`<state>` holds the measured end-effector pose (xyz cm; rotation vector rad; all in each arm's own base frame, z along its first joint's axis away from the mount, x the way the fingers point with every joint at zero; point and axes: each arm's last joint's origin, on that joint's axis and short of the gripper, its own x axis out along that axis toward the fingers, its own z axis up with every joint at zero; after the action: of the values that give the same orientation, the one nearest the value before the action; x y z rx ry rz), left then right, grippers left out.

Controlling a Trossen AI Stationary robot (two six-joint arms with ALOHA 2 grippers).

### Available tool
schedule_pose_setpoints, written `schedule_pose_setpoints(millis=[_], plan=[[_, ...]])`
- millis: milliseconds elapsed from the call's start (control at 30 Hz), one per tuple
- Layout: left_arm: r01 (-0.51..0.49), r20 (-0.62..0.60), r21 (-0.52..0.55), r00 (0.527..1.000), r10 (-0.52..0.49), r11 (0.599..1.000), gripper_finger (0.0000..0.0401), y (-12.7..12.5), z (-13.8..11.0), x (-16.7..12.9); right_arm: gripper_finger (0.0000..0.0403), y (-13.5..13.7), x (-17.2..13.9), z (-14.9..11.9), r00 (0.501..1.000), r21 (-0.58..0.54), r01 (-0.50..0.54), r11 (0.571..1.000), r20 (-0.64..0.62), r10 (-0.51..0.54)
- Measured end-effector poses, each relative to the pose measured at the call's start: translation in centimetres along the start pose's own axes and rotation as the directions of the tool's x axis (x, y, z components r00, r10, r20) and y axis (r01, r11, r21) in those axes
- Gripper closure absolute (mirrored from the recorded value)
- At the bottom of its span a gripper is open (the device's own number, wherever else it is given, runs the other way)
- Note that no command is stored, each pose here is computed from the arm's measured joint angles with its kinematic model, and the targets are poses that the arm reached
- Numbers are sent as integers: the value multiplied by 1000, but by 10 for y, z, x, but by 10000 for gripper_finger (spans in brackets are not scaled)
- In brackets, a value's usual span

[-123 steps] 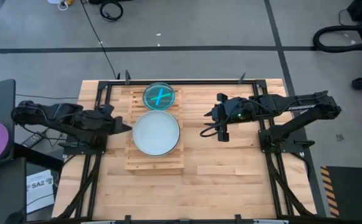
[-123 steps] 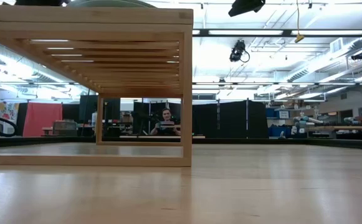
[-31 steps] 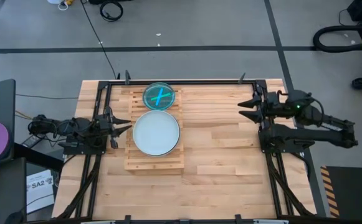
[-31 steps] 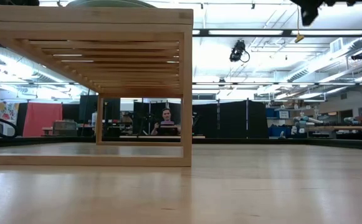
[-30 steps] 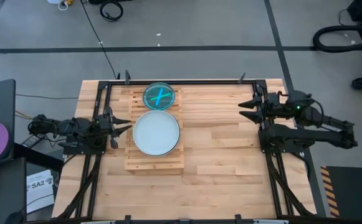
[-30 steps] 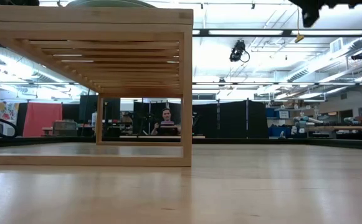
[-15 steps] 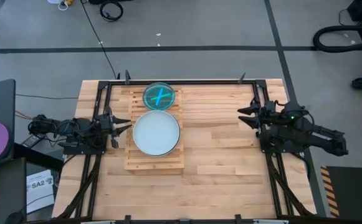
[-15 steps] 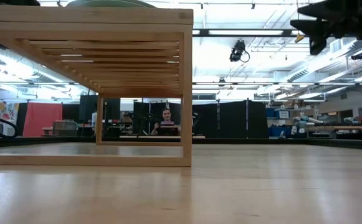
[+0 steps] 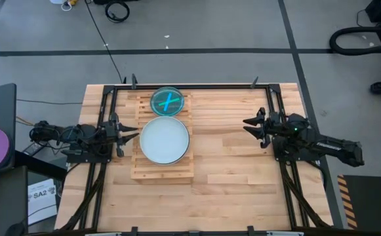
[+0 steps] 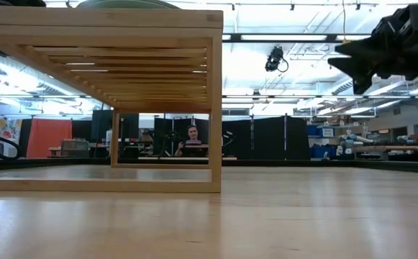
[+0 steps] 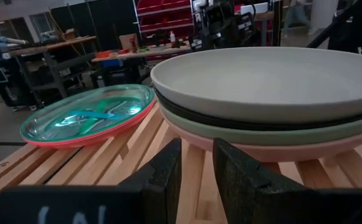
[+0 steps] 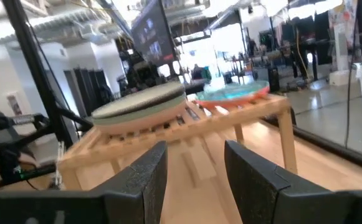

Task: Place and stack plates onto a shelf
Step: Return to Home Position

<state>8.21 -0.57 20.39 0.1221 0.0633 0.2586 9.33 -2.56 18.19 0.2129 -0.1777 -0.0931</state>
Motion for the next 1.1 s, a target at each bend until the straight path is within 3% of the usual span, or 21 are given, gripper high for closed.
schedule_pose_setpoints(millis=[200, 367, 667, 867, 1100], plan=[[14, -24, -7, 1000, -15, 1000, 303, -1, -2, 0, 238, -1, 0, -3, 999, 9, 23, 1000, -27, -23], [103, -23, -33, 994, -103, 994, 303, -3, -3, 0, 238, -1, 0, -3, 999, -15, 24, 1000, -32, -24], [105, -8, -58, 994, -106, 993, 303, -3, -1, 0, 238, -1, 0, -3, 999, -19, 23, 1000, -32, -24], [195, 152, -57, 971, -185, 979, 303, -10, -5, 6, 238, -1, 0, -3, 999, -24, 23, 999, -32, -24], [199, 156, -68, 970, -187, 978, 303, -14, -20, 11, 238, -1, 0, -4, 999, -27, 23, 999, -33, -24]])
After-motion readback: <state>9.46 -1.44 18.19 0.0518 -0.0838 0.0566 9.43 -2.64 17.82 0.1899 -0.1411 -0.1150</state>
